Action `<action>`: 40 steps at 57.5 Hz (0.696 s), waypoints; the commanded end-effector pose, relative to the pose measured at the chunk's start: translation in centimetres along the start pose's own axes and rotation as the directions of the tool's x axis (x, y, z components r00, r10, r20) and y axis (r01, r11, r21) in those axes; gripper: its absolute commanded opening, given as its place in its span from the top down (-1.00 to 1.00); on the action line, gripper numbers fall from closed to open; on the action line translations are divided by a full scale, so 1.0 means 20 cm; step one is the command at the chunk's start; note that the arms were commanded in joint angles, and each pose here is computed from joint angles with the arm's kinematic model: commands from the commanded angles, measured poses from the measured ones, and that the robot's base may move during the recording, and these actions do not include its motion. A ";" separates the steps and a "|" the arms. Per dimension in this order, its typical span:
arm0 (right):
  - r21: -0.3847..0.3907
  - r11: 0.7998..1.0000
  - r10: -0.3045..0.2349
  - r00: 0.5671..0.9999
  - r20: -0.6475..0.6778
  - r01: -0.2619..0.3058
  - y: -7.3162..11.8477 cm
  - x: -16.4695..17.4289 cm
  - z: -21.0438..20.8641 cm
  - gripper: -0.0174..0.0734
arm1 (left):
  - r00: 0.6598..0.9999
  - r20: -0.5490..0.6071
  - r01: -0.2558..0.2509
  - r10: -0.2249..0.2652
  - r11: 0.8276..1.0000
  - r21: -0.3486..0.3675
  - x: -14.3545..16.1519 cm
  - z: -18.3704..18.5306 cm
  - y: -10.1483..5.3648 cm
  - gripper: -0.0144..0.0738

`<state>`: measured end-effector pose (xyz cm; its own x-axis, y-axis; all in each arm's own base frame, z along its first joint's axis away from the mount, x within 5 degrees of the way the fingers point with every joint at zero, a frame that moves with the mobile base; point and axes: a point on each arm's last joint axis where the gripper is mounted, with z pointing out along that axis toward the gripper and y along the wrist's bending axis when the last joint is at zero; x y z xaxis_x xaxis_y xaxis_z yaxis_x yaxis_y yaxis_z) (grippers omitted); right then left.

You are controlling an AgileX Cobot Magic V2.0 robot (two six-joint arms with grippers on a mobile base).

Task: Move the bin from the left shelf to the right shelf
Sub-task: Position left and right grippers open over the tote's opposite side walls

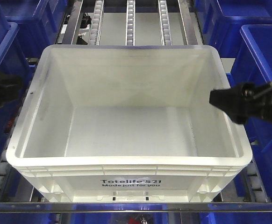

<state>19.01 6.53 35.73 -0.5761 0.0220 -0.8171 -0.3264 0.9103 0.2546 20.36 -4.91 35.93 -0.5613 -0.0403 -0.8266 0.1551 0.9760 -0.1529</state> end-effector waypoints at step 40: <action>0.046 0.998 -0.041 0.999 -0.010 0.042 -0.04 -0.25 0.22 -0.72 | 1.000 0.004 0.020 -0.020 1.000 0.007 -0.14 0.23 -0.03 -0.29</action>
<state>25.19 7.77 35.62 -0.6463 -0.0397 -0.7621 -0.3165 0.9226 0.2203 25.14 -6.00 34.04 -0.6446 -0.0225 -0.7642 0.1384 0.9796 -0.1457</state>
